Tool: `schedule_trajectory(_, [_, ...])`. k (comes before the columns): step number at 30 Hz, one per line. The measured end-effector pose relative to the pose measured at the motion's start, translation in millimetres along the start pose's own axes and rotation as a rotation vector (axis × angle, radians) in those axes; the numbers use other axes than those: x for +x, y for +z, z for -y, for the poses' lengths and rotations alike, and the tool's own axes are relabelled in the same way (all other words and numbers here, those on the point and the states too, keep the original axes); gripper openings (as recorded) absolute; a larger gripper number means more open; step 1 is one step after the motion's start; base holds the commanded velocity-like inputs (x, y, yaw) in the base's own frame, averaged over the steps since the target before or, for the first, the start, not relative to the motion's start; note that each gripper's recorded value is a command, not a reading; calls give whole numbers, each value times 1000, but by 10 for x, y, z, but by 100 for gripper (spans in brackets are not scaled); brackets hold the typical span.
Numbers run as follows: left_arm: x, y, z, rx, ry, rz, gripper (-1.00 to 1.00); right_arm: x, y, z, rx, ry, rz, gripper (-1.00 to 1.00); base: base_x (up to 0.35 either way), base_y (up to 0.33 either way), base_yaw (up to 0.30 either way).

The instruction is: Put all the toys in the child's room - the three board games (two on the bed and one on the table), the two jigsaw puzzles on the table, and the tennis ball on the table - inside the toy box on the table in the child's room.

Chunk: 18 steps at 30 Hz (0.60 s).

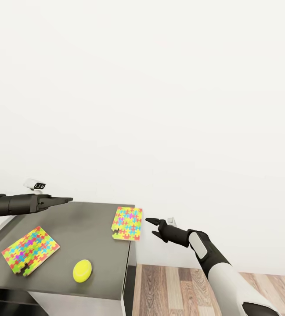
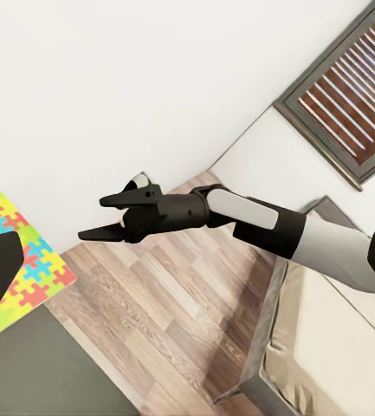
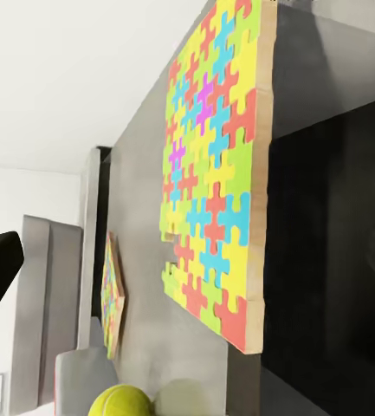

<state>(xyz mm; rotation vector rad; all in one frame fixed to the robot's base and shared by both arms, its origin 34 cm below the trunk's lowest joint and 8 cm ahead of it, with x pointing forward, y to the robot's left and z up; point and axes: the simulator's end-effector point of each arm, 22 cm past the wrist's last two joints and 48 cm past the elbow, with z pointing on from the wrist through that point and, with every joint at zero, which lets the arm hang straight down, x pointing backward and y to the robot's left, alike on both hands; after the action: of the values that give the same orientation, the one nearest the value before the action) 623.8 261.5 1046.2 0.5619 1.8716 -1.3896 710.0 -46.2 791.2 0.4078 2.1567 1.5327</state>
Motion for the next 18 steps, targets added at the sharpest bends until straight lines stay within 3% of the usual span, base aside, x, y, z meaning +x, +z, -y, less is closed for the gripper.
schedule_trajectory(12, [165,28,-121,0,0,0,100,-14,21,212,4,-15,17,100,0,0,0])
schedule_trajectory(18, [224,37,-162,-1,1,0,100,1,37,192,-34,-19,18,100,0,0,0])
